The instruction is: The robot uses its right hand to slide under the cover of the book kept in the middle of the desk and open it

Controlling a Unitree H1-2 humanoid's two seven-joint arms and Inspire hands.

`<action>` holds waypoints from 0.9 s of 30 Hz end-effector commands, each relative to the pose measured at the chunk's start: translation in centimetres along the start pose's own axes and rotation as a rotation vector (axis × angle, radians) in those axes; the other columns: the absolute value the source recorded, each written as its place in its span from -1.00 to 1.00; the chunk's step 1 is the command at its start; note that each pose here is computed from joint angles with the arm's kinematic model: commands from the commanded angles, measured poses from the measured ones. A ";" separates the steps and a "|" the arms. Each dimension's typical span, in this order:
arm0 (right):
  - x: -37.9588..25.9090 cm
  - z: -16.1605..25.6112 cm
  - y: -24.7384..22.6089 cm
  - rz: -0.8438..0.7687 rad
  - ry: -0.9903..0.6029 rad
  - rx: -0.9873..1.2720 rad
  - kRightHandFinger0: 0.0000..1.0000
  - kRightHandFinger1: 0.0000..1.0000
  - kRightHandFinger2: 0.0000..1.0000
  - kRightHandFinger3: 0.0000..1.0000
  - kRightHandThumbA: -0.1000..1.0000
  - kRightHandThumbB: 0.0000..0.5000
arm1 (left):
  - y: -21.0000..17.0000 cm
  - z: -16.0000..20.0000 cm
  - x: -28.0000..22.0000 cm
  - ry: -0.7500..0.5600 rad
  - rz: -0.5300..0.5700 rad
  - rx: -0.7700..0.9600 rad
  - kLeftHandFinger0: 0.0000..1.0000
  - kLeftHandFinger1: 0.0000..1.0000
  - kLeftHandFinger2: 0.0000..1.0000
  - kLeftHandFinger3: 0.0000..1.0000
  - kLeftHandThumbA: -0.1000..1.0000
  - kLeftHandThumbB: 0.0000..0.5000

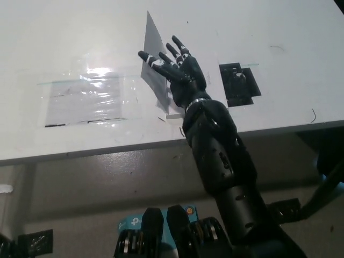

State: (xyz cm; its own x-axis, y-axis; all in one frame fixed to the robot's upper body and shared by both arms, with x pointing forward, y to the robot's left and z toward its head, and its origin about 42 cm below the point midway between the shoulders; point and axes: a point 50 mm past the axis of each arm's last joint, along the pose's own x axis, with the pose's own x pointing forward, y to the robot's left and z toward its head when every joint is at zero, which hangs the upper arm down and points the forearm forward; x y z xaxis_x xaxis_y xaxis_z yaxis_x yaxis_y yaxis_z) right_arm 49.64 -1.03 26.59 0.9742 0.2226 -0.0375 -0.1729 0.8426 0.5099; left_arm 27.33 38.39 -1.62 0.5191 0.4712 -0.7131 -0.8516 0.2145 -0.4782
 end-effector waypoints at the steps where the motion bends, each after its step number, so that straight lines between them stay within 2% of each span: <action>1: 0.2 -0.1 0.9 0.066 -0.015 -0.120 0.50 0.87 0.94 1.00 1.00 0.04 | -1.0 1.7 0.0 -0.034 -0.012 0.009 0.73 0.72 0.85 1.00 0.63 -1.00; 3: 0.2 -0.8 0.5 0.059 -0.001 -0.125 0.53 0.89 0.97 1.00 1.00 0.01 | -1.2 1.7 0.1 -0.036 -0.012 0.021 0.69 0.66 0.76 1.00 0.61 -1.00; 4: 0.2 -1.3 0.2 0.049 0.013 -0.123 0.53 0.89 0.98 1.00 1.00 -0.03 | -1.2 1.7 0.2 -0.039 -0.003 0.032 0.61 0.55 0.64 0.87 0.55 -1.00; 6: 0.2 -1.9 -0.2 0.033 0.025 -0.122 0.49 0.85 0.95 1.00 1.00 0.02 | -1.2 1.7 0.2 -0.040 -0.001 0.028 0.61 0.55 0.64 0.86 0.54 -1.00; 9: -0.1 -4.0 -1.2 -0.011 0.061 -0.109 0.51 0.86 0.92 1.00 1.00 0.17 | -1.8 1.9 0.7 -0.045 -0.004 0.044 0.76 0.67 0.83 0.88 0.64 -1.00; 10: 0.0 -4.1 -1.4 -0.019 0.060 -0.103 0.50 0.86 0.92 1.00 1.00 0.18 | -2.2 2.0 0.7 -0.046 -0.015 0.049 0.78 0.68 0.84 0.88 0.65 -1.00; 11: -0.1 -4.7 -1.5 -0.024 0.071 -0.121 0.45 0.87 0.92 1.00 1.00 0.30 | -2.4 2.0 0.7 -0.047 -0.027 0.049 0.80 0.70 0.80 0.91 0.67 -1.00; 14: -0.2 -5.5 -1.6 -0.030 0.091 -0.126 0.45 0.85 0.93 1.00 1.00 0.28 | -2.6 2.0 0.7 -0.046 -0.028 0.056 0.80 0.67 0.75 0.90 0.67 -1.00; 15: -0.2 -5.9 -1.5 -0.030 0.092 -0.130 0.43 0.80 0.92 1.00 1.00 0.30 | -2.7 2.1 0.7 -0.047 -0.016 0.056 0.74 0.58 0.67 0.79 0.62 -0.99; 18: -0.1 -6.6 -1.0 -0.008 0.104 -0.165 0.40 0.75 0.89 1.00 1.00 0.34 | -2.8 2.1 0.6 -0.048 -0.020 0.059 0.80 0.65 0.77 0.83 0.64 -1.00; 22: 0.4 -6.4 0.4 0.052 0.100 -0.276 0.29 0.73 0.86 1.00 1.00 0.20 | -2.9 2.3 0.8 -0.044 -0.023 0.057 0.81 0.66 0.79 0.84 0.64 -1.00; 23: 0.9 -6.0 1.2 0.058 0.095 -0.309 0.24 0.64 0.74 1.00 1.00 0.35 | -3.0 2.2 0.8 -0.047 -0.027 0.059 0.88 0.74 0.87 0.92 0.68 -1.00; 25: 1.3 -5.6 2.1 0.074 0.087 -0.359 0.31 0.59 0.70 1.00 1.00 0.56 | -3.1 2.3 0.7 -0.051 -0.039 0.069 0.95 0.81 0.92 0.93 0.72 -1.00; 27: 1.7 -5.1 2.5 0.073 0.076 -0.390 0.27 0.54 0.66 1.00 1.00 0.66 | -3.6 2.5 0.6 -0.055 -0.046 0.065 0.96 0.83 0.92 0.89 0.71 -1.00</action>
State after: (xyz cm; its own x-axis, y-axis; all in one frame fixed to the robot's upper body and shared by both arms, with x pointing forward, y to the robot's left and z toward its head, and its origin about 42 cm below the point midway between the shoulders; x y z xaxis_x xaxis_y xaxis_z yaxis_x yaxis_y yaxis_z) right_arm 49.69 1.18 20.13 0.9530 0.2511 -0.1695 -0.2068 0.9481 0.2417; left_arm 29.06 38.85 -0.86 0.5281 0.4726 -0.7055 -0.8487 0.2641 -0.4583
